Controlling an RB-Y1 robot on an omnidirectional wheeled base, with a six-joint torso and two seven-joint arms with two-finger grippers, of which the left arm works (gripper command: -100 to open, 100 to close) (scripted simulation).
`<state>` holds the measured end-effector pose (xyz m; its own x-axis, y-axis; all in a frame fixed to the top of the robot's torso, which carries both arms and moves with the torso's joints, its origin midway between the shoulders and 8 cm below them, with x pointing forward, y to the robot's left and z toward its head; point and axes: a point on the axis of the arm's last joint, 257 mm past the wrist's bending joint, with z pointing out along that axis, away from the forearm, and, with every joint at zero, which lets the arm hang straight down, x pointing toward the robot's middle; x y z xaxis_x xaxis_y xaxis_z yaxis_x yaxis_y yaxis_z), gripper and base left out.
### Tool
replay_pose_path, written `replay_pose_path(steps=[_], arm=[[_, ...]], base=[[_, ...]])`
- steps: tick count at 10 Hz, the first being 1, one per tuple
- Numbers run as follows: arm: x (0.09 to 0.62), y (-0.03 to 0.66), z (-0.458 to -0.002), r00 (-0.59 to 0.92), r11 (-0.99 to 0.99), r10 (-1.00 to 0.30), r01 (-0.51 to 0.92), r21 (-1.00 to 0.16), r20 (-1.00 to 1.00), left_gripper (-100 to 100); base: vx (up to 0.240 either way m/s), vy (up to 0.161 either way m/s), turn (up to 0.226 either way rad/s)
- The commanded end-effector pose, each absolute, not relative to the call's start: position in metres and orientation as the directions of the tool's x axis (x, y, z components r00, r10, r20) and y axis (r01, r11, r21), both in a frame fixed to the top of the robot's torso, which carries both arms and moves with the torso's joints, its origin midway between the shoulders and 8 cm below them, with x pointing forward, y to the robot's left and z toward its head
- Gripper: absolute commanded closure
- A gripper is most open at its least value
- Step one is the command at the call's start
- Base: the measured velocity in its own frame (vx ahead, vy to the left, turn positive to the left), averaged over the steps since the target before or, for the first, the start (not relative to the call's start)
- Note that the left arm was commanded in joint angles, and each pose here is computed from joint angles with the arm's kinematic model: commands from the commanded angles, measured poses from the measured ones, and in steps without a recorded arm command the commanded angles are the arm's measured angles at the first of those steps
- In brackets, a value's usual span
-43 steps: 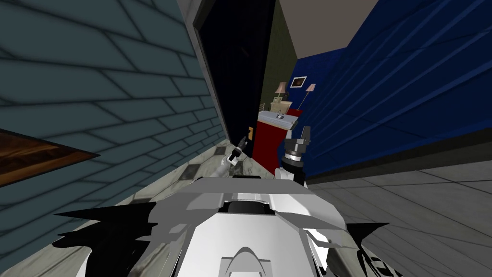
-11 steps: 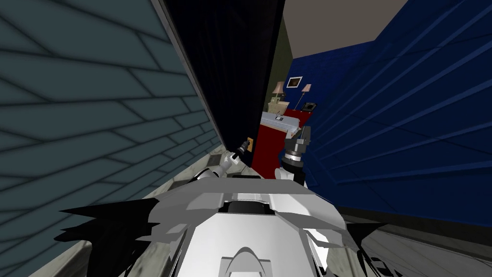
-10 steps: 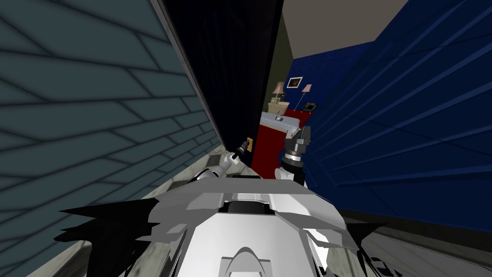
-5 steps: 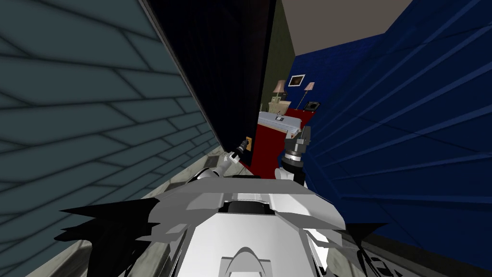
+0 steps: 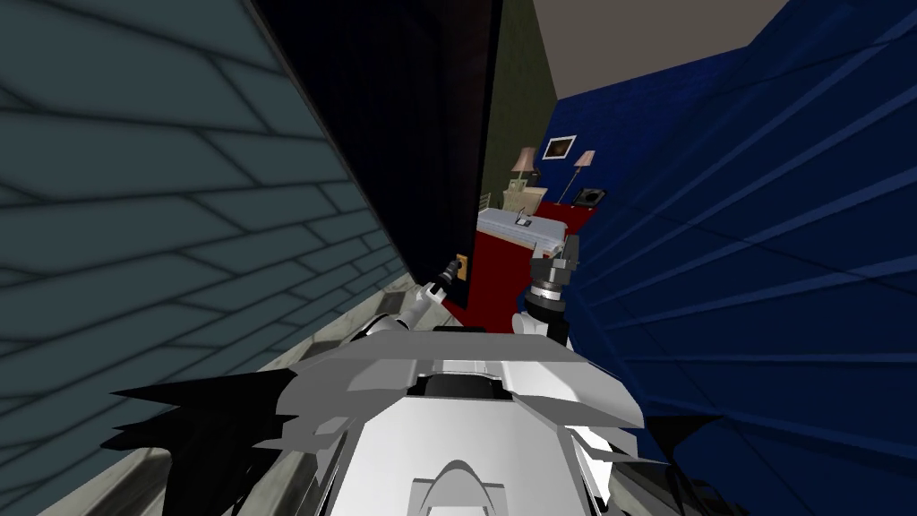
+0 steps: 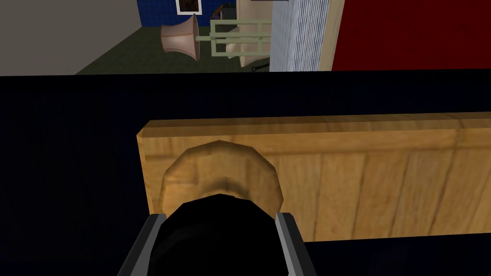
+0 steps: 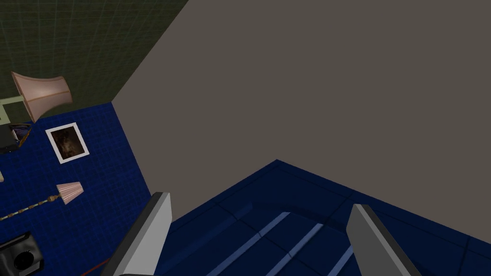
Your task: Push the door open
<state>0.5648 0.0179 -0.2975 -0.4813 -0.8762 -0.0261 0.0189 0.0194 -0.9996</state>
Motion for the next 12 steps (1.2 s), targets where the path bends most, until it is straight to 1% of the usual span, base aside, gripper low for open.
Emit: replay_pose_path(steps=[1,4,5,7,12], arm=[[0.575,0.033,-0.293,-0.45,0.024,-0.893,0.028,-0.999,-0.034,100],[0.581,0.045,-0.293,-0.412,0.028,-0.911,0.027,-0.999,-0.036,100],[0.575,0.045,-0.299,-0.424,0.035,-0.905,0.012,-0.999,-0.037,-100],[0.574,0.045,-0.299,-0.426,0.036,-0.904,0.012,-0.999,-0.037,-100],[0.57,0.028,-0.298,-0.448,0.016,-0.894,0.004,-1.0,-0.016,-100]], base=[[0.075,-0.086,0.032],[0.132,-0.146,0.127],[-0.052,-0.015,0.038],[-0.158,0.059,-0.014],[-0.203,0.073,0.007]])
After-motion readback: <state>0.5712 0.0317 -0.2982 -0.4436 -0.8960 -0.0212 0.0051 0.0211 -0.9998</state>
